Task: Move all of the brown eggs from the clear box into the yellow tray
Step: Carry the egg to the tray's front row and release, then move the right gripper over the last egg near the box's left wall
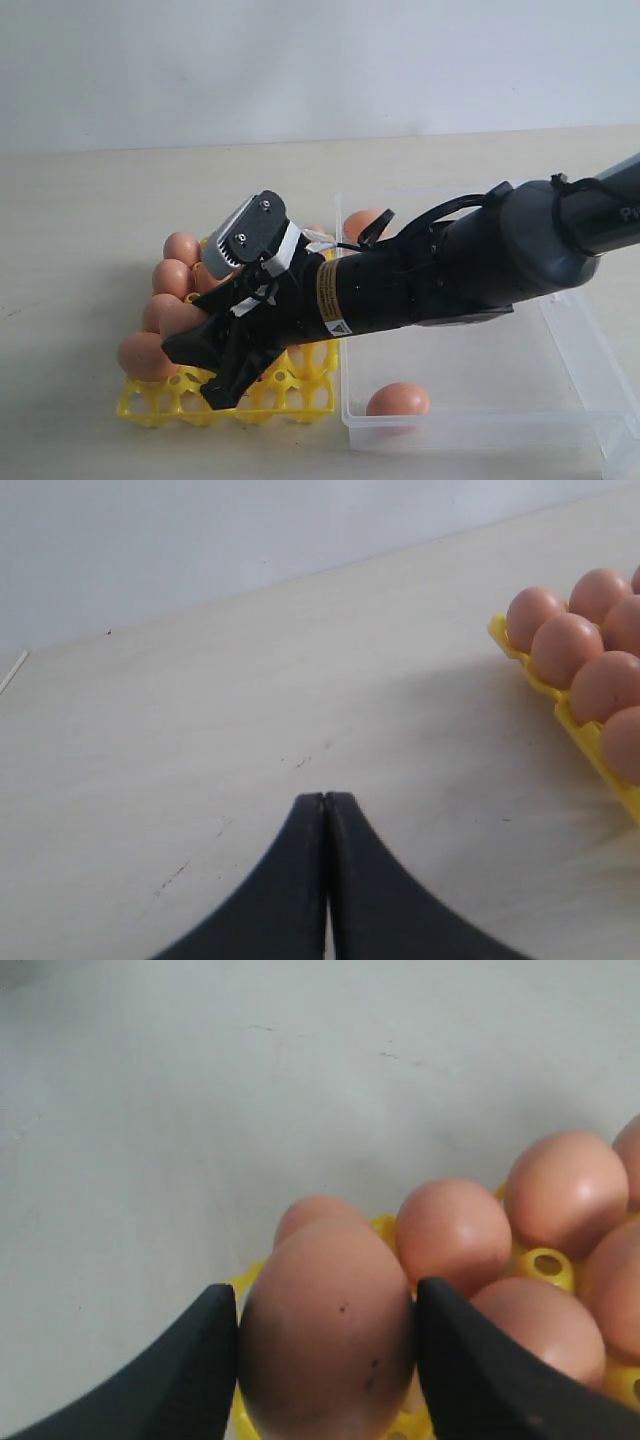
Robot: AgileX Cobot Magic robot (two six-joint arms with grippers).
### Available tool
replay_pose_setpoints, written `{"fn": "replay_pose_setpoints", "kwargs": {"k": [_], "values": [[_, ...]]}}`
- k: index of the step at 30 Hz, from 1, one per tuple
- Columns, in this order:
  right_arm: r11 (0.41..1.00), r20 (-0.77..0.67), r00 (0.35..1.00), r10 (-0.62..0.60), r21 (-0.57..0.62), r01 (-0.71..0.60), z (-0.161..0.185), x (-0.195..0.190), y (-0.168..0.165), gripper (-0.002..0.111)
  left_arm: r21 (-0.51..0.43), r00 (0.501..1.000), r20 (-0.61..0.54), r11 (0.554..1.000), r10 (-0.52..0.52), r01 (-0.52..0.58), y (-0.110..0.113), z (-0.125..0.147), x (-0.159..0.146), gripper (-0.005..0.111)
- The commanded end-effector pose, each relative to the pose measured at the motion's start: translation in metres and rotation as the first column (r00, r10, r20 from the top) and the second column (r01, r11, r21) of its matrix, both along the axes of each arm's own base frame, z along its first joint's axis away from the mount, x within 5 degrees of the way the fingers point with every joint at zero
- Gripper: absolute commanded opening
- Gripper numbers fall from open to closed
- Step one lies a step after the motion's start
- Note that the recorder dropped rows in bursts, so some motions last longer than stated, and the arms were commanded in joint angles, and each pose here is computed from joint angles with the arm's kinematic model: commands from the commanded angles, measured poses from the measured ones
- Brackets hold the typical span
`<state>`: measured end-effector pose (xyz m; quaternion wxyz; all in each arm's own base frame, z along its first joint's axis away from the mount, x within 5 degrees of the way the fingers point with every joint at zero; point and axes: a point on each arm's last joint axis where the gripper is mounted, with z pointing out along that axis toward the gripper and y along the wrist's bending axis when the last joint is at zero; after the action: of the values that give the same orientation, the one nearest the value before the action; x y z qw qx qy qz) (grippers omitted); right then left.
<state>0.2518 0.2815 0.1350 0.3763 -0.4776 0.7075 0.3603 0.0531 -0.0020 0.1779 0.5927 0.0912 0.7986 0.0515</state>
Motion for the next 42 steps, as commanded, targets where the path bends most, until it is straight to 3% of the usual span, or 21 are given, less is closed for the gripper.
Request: {"fn": "replay_pose_setpoints", "kwargs": {"k": [1,7,13,16,20,23,28,29,31,32,33,34,35,36,37,38,42], "values": [[0.999,-0.07,0.997,-0.03,0.022,0.031,-0.007,-0.001,0.002,0.04,-0.015,1.0,0.02,1.0,0.002,-0.001,0.0,0.003,0.0,0.0],[0.996,-0.091,0.993,-0.073,0.038,0.077,-0.008,0.002,0.002,0.06,-0.015,1.0,0.02,1.0,0.002,-0.001,0.0,0.003,0.0,0.0],[0.994,-0.095,0.991,-0.09,0.049,0.095,-0.004,0.003,0.002,0.061,-0.015,1.0,0.02,1.0,0.002,-0.001,0.0,0.003,0.0,0.0],[0.985,-0.122,0.982,-0.146,0.075,0.155,0.018,0.005,-0.002,0.042,-0.015,1.0,0.02,1.0,0.002,-0.001,0.0,0.003,0.0,0.0],[0.946,-0.064,0.944,-0.323,0.02,0.325,0.056,0.011,-0.018,0.0,-0.015,1.0,0.02,1.0,0.002,-0.001,0.0,0.003,0.0,0.0],[0.853,-0.01,0.855,-0.519,-0.069,0.517,0.079,0.021,-0.044,0.0,-0.015,1.0,0.02,1.0,0.002,-0.001,0.0,0.003,0.0,0.0],[0.602,-0.015,0.616,-0.787,-0.232,0.764,0.097,0.052,-0.097,0.0,-0.015,1.0,0.02,1.0,0.002,-0.001,0.0,0.003,0.0,0.0],[0.579,-0.025,0.591,-0.806,-0.236,0.78,0.097,0.057,-0.101,0.002,-0.015,1.0,0.02,1.0,0.002,-0.001,0.0,0.003,0.0,0.0],[0.503,-0.119,0.49,-0.864,-0.231,0.833,0.091,0.074,-0.117,0.013,-0.015,1.0,0.02,1.0,0.002,-0.001,0.0,0.003,0.0,0.0],[0.467,-0.194,0.431,-0.881,-0.212,0.858,0.084,0.085,-0.124,0.026,-0.015,1.0,0.02,1.0,0.002,-0.001,0.0,0.003,0.0,0.0],[0.484,-0.159,0.459,-0.874,-0.215,0.848,0.08,0.091,-0.125,0.034,-0.015,1.0,0.02,1.0,0.002,-0.001,0.0,0.003,0.0,0.0],[0.59,0.113,0.647,-0.754,-0.315,0.743,0.075,0.095,-0.126,0.048,-0.015,1.0,0.02,1.0,0.002,-0.001,0.0,0.003,0.0,0.0],[0.63,0.265,0.746,-0.611,-0.408,0.661,0.071,0.096,-0.127,0.054,-0.015,1.0,0.02,1.0,0.002,-0.001,0.0,0.003,0.0,0.0],[0.651,0.443,0.857,-0.261,-0.575,0.496,0.063,0.095,-0.128,0.064,-0.015,1.0,0.02,1.0,0.002,-0.001,0.0,0.003,0.0,0.0],[0.646,0.493,0.869,-0.05,-0.647,0.405,0.057,0.096,-0.126,0.068,-0.015,1.0,0.02,1.0,0.002,-0.001,0.0,0.003,0.0,0.0],[0.646,0.508,0.86,0.038,-0.67,0.367,0.053,0.098,-0.124,0.068,-0.015,1.0,0.02,1.0,0.002,-0.001,0.0,0.003,0.0,0.0],[0.618,0.47,0.871,0.145,-0.73,0.29,0.02,0.111,-0.116,0.068,-0.015,1.0,0.02,1.0,0.002,-0.001,0.0,0.003,0.0,0.0]]}}
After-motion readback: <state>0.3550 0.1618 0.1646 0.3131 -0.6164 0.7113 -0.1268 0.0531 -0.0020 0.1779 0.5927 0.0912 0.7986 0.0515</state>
